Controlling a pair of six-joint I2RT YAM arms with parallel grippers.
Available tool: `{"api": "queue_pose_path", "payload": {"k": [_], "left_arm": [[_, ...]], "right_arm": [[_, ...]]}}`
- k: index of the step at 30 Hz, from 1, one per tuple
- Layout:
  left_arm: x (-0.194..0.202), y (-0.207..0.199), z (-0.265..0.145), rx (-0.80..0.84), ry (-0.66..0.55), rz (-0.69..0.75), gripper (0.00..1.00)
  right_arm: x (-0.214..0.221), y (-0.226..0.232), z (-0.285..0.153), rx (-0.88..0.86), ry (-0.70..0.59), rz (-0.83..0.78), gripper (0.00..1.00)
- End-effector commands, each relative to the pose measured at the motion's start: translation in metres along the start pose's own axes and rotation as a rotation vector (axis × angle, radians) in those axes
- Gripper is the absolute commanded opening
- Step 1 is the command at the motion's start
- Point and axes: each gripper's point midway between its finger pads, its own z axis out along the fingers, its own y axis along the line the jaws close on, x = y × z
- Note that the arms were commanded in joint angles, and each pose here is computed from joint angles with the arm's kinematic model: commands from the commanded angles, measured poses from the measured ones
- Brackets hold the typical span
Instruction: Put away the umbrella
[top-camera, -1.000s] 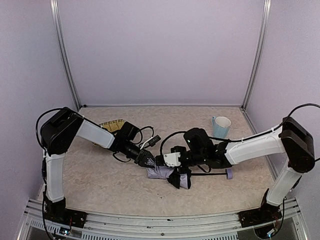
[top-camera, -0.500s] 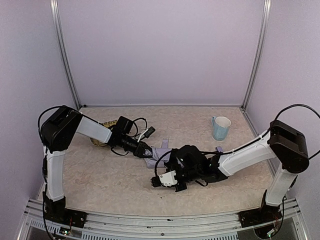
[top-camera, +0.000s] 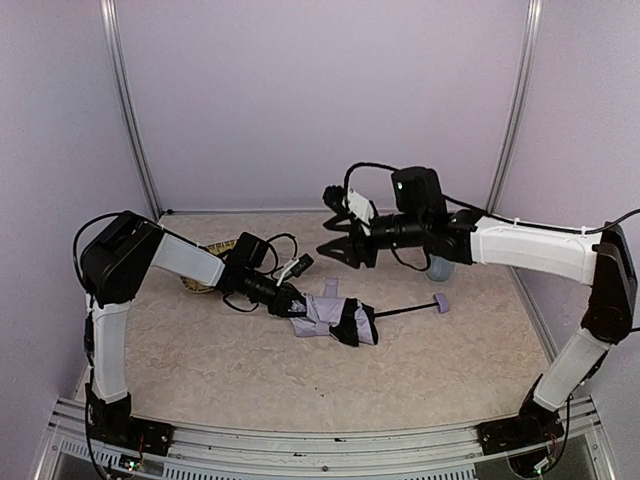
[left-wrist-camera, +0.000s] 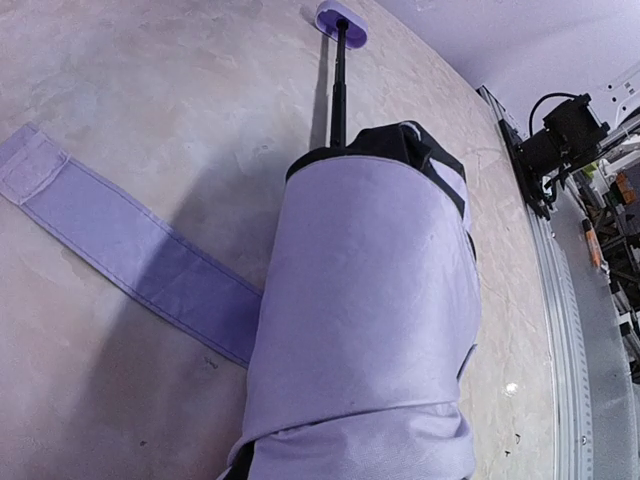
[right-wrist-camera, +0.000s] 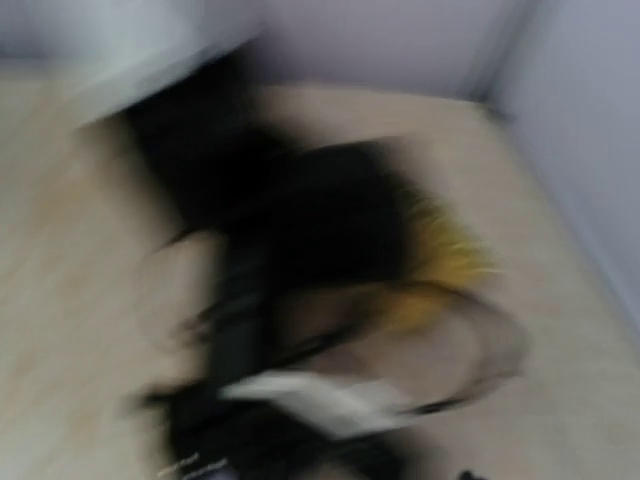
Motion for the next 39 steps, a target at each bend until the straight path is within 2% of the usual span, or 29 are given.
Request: {"api": "queue_pose_path", "payload": {"k": [1, 5, 8, 14, 16, 21, 27, 30, 33, 35, 39], "left_arm": [[0.095, 0.024, 0.013, -0.193, 0.264, -0.104, 0.00], [0.110, 0.013, 0.016, -0.181, 0.303, -0.059, 0.00], [0.118, -0.001, 0.018, -0.129, 0.319, -0.038, 0.00], [0.126, -0.019, 0.022, -0.073, 0.341, -0.045, 0.00], [0.129, -0.019, 0.025, -0.087, 0.352, -0.044, 0.00], [0.132, -0.014, 0.027, -0.134, 0.368, -0.039, 0.00], [0.127, -0.014, 0.025, -0.151, 0.355, -0.019, 0.00], [0.124, -0.011, 0.023, -0.166, 0.349, -0.013, 0.00], [0.122, -0.009, 0.023, -0.173, 0.349, -0.009, 0.00], [0.121, -0.009, 0.023, -0.170, 0.349, -0.003, 0.00], [0.119, -0.018, 0.023, -0.143, 0.351, 0.032, 0.00]], "right_arm": [[0.029, -0.053, 0.007, 0.058, 0.149, 0.335, 0.60], [0.071, -0.093, 0.025, 0.138, 0.270, 0.415, 0.62], [0.113, -0.099, 0.044, 0.146, 0.402, 0.467, 0.64], [0.172, -0.058, 0.068, -0.023, 0.576, 0.632, 0.63], [0.189, -0.048, 0.070, -0.021, 0.628, 0.672, 0.62], [0.220, -0.010, 0.078, 0.014, 0.787, 0.637, 0.61], [0.256, 0.030, 0.060, 0.054, 0.980, 0.690, 0.51], [0.256, 0.046, 0.050, 0.034, 1.000, 0.723, 0.39], [0.247, 0.059, 0.048, -0.038, 0.962, 0.773, 0.03], [0.225, 0.057, 0.053, -0.107, 0.868, 0.827, 0.00], [0.164, 0.016, 0.055, -0.130, 0.606, 0.860, 0.00]]}}
